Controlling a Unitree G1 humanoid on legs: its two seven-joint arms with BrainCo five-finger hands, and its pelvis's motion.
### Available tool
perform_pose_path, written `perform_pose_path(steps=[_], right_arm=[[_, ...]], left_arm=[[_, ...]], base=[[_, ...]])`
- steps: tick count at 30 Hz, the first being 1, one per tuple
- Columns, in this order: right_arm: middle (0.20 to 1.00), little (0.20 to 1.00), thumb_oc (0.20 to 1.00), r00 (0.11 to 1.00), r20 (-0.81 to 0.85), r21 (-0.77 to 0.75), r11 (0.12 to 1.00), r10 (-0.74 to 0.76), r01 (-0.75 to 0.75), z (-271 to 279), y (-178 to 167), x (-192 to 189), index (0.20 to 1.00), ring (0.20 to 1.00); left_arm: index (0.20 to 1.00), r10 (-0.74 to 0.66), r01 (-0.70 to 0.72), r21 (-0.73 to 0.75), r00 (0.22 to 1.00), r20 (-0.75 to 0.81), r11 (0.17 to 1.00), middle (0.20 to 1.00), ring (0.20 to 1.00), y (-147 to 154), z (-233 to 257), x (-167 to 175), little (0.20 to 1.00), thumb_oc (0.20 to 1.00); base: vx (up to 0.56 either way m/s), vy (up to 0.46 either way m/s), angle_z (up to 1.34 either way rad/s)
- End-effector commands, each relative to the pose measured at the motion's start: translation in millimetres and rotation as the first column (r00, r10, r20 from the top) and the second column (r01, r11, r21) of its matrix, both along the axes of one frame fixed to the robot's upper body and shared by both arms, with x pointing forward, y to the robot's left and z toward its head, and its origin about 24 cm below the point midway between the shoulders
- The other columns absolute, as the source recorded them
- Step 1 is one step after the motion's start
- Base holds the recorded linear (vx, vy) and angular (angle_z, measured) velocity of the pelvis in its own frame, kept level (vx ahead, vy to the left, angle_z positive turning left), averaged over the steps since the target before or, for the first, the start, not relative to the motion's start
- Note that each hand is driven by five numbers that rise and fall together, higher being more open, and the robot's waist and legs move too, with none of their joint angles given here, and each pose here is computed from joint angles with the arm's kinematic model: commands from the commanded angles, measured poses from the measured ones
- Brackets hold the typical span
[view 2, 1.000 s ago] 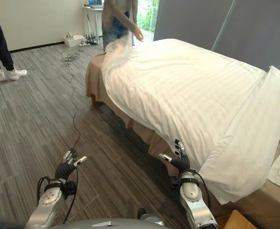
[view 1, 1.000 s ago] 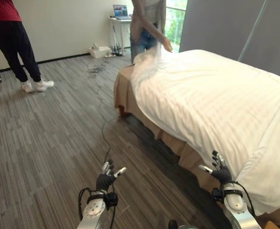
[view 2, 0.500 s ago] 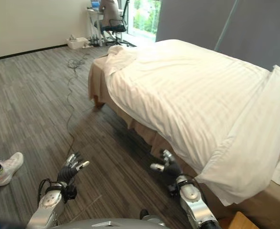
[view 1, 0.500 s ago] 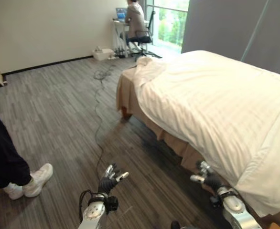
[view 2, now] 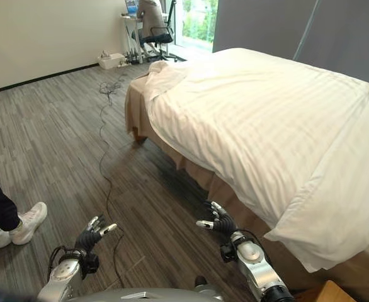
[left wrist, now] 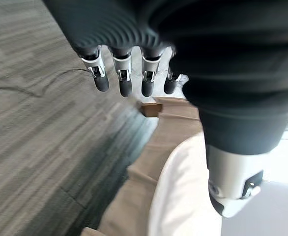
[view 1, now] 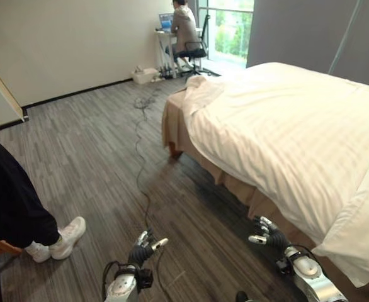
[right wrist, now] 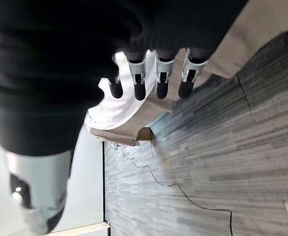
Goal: Making the bed.
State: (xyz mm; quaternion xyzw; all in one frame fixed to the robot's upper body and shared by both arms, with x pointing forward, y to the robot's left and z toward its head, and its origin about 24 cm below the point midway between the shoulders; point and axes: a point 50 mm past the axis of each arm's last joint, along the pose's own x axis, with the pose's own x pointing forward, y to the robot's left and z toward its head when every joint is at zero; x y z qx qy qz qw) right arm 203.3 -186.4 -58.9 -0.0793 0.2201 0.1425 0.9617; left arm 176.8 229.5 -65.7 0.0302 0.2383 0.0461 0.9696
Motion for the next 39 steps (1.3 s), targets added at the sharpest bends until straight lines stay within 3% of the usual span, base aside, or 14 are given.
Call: perform_pose_path(steps=[1,6,15,25,35,39], right_arm=[[1.0,1.0,1.0,0.96,0.277,0.008,0.999,0.044,-0.048,57,9,55,1.0,1.0],[1.0,1.0,1.0,0.937,0.34,-0.003,0.996,0.082,-0.086,73,15,64,1.0,1.0],[1.0,1.0,1.0,0.935,0.352,0.036,0.997,0.047,-0.064,77,20,72,1.0,1.0],[1.0,1.0,1.0,0.935,0.353,0.052,0.997,0.03,-0.051,72,17,66,1.0,1.0],[1.0,1.0,1.0,0.946,0.323,0.054,0.998,0.017,-0.037,64,9,54,1.0,1.0],[1.0,1.0,1.0,0.946,0.318,0.08,0.993,0.058,-0.088,60,30,53,1.0,1.0]], left_arm=[[1.0,-0.046,-0.001,0.15,0.949,0.311,0.989,1.0,1.0,19,64,51,1.0,1.0],[1.0,-0.066,-0.007,0.175,0.91,0.408,0.984,1.0,1.0,24,91,65,1.0,1.0],[1.0,-0.083,0.048,0.121,0.95,0.301,0.991,1.0,1.0,15,66,58,1.0,1.0],[1.0,-0.128,0.107,0.094,0.96,0.25,0.99,1.0,1.0,-3,49,56,1.0,1.0],[1.0,-0.11,0.102,0.059,0.982,0.156,0.993,1.0,1.0,-9,25,40,1.0,1.0],[1.0,-0.131,0.117,0.101,0.982,0.14,0.988,1.0,1.0,-7,24,41,1.0,1.0]], base=[[0.03,0.056,-0.05],[0.02,0.073,0.1],[0.24,-0.091,0.87],[0.29,-0.231,0.01],[0.34,0.123,-0.02],[0.27,0.182,-0.04]])
